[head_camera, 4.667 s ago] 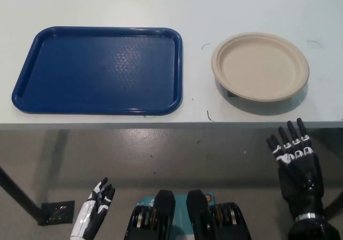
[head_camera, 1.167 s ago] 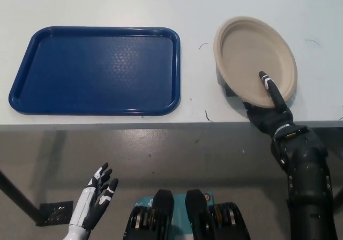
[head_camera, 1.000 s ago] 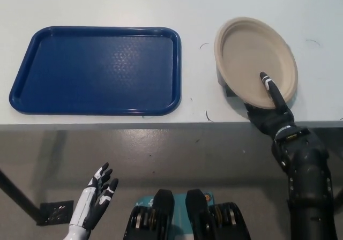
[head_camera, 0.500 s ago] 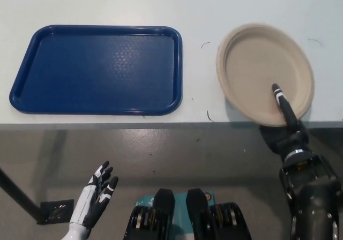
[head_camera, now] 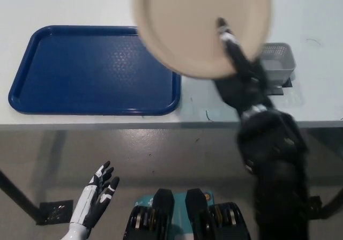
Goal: Use the right hand to pick up a plate from a leveled surface and place it into a tray on the left side
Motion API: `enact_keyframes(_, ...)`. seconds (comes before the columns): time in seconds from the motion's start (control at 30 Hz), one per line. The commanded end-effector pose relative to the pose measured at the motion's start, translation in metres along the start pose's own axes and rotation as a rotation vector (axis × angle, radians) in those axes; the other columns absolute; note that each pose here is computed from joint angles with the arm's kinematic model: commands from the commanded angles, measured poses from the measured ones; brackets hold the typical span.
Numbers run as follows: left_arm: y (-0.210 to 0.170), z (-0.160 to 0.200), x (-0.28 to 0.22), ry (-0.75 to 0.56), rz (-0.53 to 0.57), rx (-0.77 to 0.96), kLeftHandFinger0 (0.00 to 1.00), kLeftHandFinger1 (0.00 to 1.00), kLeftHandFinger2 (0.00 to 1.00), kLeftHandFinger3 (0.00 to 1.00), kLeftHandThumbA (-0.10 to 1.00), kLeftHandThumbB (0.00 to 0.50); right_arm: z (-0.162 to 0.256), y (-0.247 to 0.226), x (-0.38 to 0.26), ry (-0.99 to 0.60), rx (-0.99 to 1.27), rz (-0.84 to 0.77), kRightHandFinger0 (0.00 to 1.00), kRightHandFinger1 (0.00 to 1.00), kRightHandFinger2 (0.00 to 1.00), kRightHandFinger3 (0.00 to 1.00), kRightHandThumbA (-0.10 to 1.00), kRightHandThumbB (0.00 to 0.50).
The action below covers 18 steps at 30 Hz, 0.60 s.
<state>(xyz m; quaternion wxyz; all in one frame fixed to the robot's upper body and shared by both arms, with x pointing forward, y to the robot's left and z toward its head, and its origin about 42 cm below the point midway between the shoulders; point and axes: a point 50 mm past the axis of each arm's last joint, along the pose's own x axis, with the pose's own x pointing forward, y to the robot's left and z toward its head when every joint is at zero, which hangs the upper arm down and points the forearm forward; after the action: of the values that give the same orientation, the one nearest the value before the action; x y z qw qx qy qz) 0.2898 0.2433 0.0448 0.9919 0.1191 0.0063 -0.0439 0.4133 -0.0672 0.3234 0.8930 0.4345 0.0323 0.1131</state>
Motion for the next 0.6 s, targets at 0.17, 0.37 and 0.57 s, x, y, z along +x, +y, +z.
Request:
enact_keyframes(0.17,0.002,0.011,0.004,-0.042,-0.018,0.023,1.0,1.0,1.0,1.0,0.85,0.237,-0.055,0.066,0.075,0.166,-0.092,0.003,0.0,0.31,0.67,0.96,0.24,0.0)
enact_keyframes(0.37,0.001,0.011,0.005,-0.055,-0.028,0.011,1.0,1.0,1.0,1.0,0.84,0.262,-0.085,0.092,0.111,0.223,-0.128,-0.056,0.0,0.18,0.67,0.98,0.26,0.0)
enact_keyframes(0.57,0.001,0.013,0.006,-0.053,-0.039,0.027,1.0,1.0,1.0,1.0,0.84,0.245,-0.101,0.103,0.129,0.253,-0.301,-0.116,0.0,0.21,0.68,0.96,0.42,0.0)
